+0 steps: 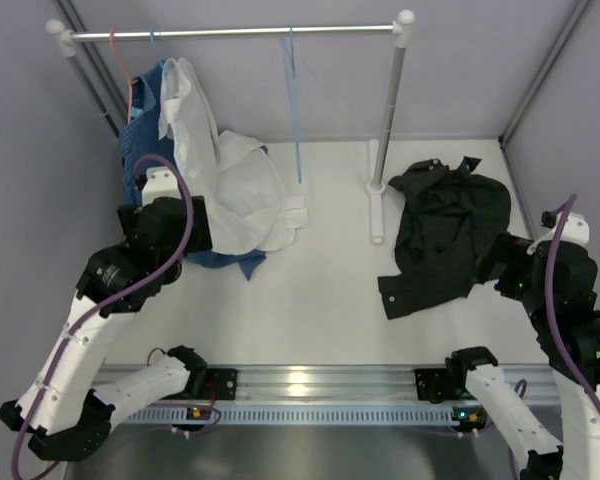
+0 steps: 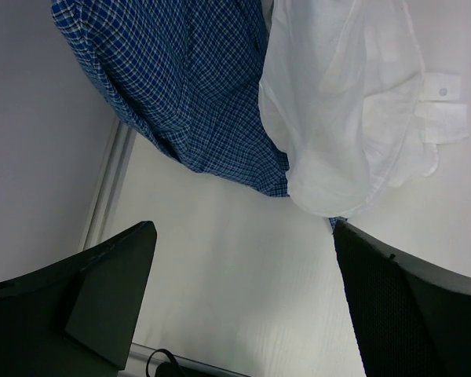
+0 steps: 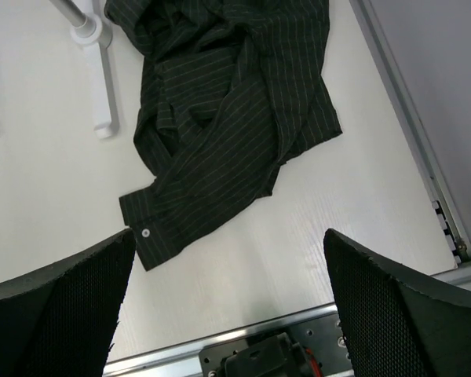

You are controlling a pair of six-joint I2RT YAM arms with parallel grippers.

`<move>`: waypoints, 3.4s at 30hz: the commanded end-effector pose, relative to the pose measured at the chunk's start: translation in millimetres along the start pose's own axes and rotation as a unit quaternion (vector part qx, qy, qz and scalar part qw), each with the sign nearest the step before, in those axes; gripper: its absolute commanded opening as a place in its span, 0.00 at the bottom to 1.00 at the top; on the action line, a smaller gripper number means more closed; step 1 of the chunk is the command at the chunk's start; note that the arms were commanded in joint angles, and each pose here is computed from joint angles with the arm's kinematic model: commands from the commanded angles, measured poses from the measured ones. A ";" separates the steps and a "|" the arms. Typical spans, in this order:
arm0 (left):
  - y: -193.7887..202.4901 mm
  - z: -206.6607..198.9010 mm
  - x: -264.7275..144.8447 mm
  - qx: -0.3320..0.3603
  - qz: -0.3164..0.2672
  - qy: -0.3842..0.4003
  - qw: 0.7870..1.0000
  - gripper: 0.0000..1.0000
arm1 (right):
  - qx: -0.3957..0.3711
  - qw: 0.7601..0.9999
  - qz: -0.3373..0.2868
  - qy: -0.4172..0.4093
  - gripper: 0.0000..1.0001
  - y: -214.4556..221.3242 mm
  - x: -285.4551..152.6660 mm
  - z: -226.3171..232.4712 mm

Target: Place the shirt on the hanger

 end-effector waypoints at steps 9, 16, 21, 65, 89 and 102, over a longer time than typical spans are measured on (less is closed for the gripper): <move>-10.0 1.8 -3.7 0.002 -0.020 0.011 1.000 0.98 | -0.029 0.996 -0.002 -0.089 0.99 4.4 58.2 29.7; -8.7 -10.9 -1.4 0.004 -0.002 0.064 0.998 0.98 | -0.070 0.993 0.083 -0.050 0.99 -4.9 179.8 55.2; -7.4 -19.5 -2.1 0.004 0.011 0.109 0.994 0.98 | -0.047 0.994 0.092 -0.026 0.99 -37.6 273.4 50.7; -42.3 -88.6 20.7 -0.030 0.010 0.298 0.954 0.98 | 0.115 0.938 0.079 -0.317 0.00 118.6 81.5 98.3; 75.9 -192.1 28.9 -0.154 0.212 0.406 0.876 0.98 | -0.202 0.961 0.134 -0.132 0.84 45.3 66.0 124.4; 100.2 -167.3 22.8 -0.185 0.205 0.376 0.885 0.98 | -0.327 0.890 0.288 -0.133 0.77 39.2 192.0 228.0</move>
Point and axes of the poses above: each gripper's point midway between its finger pads, its own x axis out along the fingers, its own z axis along the line the jaws close on, y = z × x, the point moved 10 cm from there along -x, back along the fingers, and after that the axes turned 11 degrees about x, right-handed, at the moved point
